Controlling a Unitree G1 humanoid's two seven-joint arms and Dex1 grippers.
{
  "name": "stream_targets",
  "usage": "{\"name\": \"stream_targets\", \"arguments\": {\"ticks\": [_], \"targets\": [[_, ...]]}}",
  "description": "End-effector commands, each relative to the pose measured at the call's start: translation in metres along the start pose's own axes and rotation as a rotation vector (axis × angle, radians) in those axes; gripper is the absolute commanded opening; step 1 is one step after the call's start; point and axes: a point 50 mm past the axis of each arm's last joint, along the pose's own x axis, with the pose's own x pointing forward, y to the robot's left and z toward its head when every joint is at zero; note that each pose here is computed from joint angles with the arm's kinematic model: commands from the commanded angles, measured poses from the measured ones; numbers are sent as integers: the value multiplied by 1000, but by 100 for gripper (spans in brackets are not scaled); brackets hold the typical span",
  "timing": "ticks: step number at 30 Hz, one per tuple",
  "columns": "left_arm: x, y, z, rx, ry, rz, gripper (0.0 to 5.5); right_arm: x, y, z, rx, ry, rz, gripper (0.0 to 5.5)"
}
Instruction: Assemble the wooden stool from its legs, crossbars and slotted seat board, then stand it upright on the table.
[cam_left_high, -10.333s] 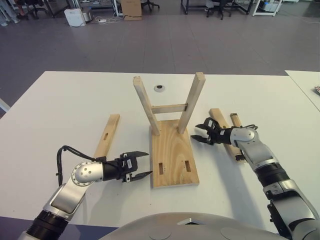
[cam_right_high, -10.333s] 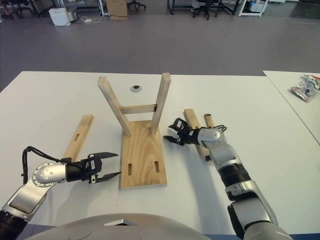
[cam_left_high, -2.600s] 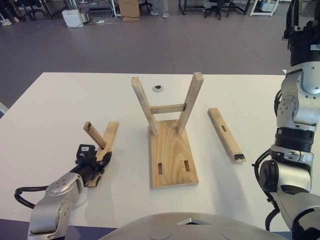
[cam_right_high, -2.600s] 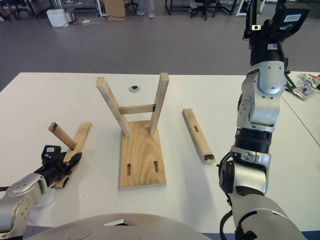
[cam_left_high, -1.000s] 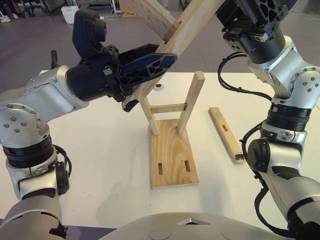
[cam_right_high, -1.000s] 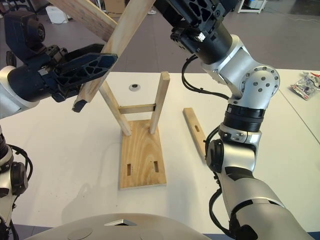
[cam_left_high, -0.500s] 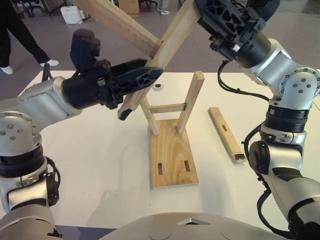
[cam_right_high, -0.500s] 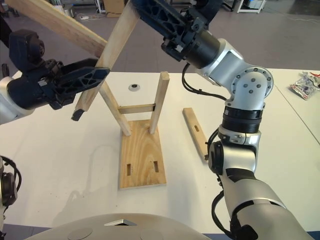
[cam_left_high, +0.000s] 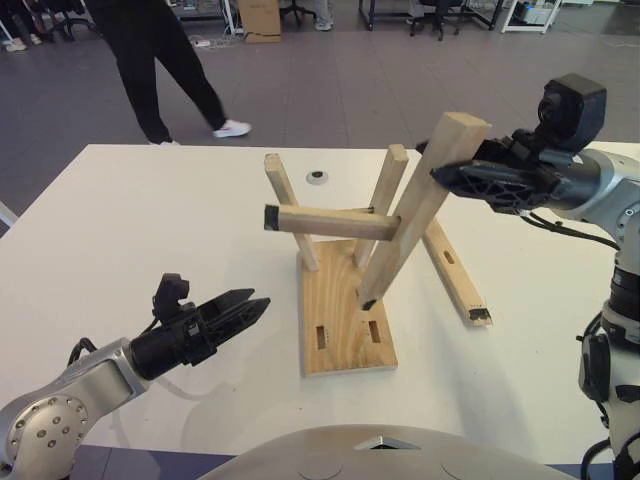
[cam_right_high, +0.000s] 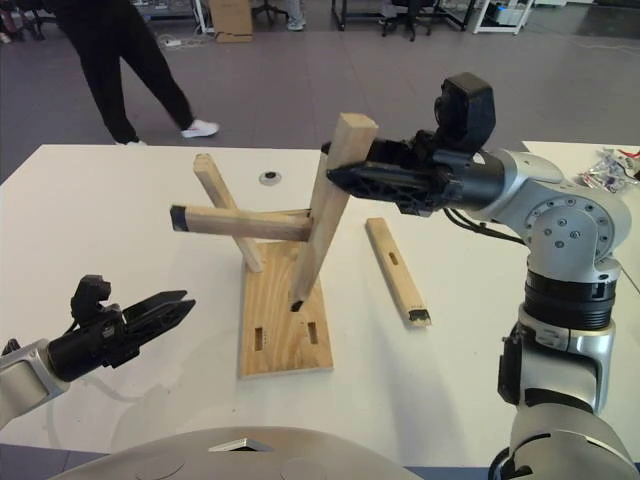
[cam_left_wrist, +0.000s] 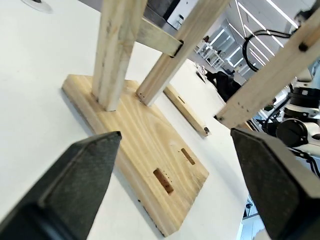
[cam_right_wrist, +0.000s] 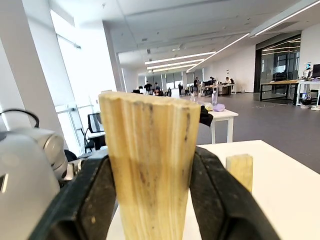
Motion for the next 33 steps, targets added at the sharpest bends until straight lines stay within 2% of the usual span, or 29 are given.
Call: {"name": "stream_targets", "arguments": {"ticks": [1, 9, 28, 33], "targets": [[-5, 13, -12, -5, 14, 81, 403, -8, 2, -19, -44, 120, -20, 203], [-6, 21, -4, 24, 8, 81, 403, -4, 8, -53, -26, 114, -26, 203], [-1, 16, -4, 31, 5, 69, 403, -13, 2, -80, 42, 141, -45, 203], [-1, 16, -7, 28, 10, 66, 403, -13, -8, -86, -29, 184, -63, 203]]}}
